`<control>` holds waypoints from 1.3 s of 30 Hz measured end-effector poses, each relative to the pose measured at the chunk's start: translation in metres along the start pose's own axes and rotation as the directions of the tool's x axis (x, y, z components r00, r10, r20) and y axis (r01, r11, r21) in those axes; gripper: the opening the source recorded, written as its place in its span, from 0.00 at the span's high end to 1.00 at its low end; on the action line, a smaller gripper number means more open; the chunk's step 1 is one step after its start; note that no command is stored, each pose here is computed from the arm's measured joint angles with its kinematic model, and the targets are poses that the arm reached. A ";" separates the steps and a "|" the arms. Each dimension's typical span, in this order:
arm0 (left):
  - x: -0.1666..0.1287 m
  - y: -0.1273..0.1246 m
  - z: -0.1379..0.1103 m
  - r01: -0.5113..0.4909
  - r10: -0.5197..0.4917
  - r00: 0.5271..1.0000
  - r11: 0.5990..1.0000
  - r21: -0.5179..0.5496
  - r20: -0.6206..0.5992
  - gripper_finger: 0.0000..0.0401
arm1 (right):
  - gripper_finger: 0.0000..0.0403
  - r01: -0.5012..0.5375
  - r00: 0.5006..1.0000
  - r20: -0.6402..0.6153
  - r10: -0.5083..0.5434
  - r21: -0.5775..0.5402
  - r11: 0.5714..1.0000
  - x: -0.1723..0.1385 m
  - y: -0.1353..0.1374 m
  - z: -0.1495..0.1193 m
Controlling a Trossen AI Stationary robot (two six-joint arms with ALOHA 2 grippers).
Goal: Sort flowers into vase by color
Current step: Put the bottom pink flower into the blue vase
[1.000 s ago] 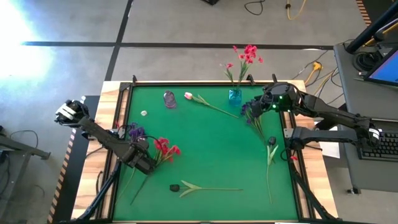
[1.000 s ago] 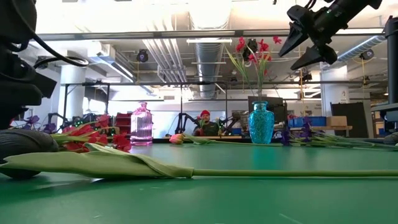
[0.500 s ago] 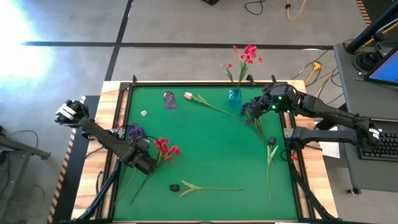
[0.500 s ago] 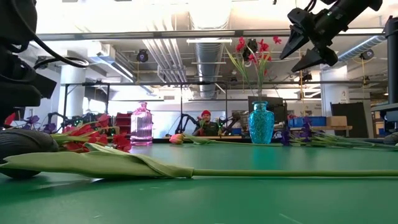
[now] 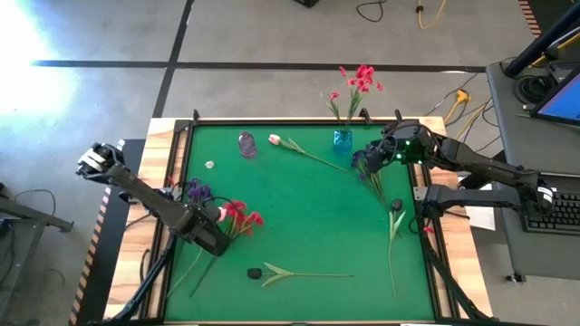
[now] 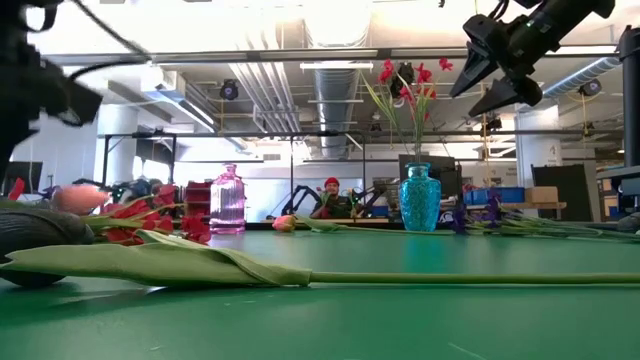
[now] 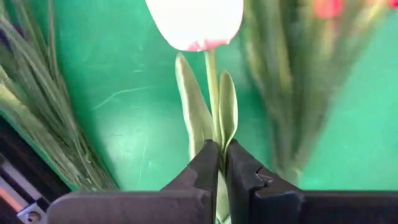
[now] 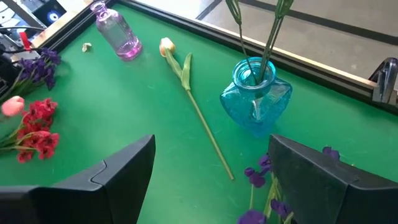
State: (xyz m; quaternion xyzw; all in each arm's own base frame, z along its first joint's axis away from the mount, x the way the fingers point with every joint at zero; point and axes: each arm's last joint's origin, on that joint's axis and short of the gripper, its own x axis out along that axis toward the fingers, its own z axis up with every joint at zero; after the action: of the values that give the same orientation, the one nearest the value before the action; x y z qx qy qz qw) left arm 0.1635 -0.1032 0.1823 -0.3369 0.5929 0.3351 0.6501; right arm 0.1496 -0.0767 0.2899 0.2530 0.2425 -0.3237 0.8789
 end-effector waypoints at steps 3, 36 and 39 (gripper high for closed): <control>-0.019 -0.003 0.002 0.053 -0.054 0.998 0.998 0.038 0.033 1.00 | 0.25 0.002 1.000 -0.004 -0.002 -0.001 1.000 0.001 0.000 -0.001; -0.112 -0.099 0.146 -0.088 -0.851 0.204 0.476 0.875 0.483 1.00 | 0.25 -0.290 0.935 0.103 0.338 -0.321 0.901 0.010 0.046 -0.026; -0.101 -0.103 0.157 -0.078 -0.848 0.207 0.482 0.873 0.487 1.00 | 0.25 -0.322 0.914 0.121 0.388 -0.367 0.873 0.011 0.051 -0.032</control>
State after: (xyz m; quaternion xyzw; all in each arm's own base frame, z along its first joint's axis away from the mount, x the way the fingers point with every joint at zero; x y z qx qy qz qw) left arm 0.3283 -0.0323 0.2980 0.0618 0.0671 -0.0296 0.9954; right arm 0.1839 -0.0282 0.2739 0.1060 0.1582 -0.1322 0.9728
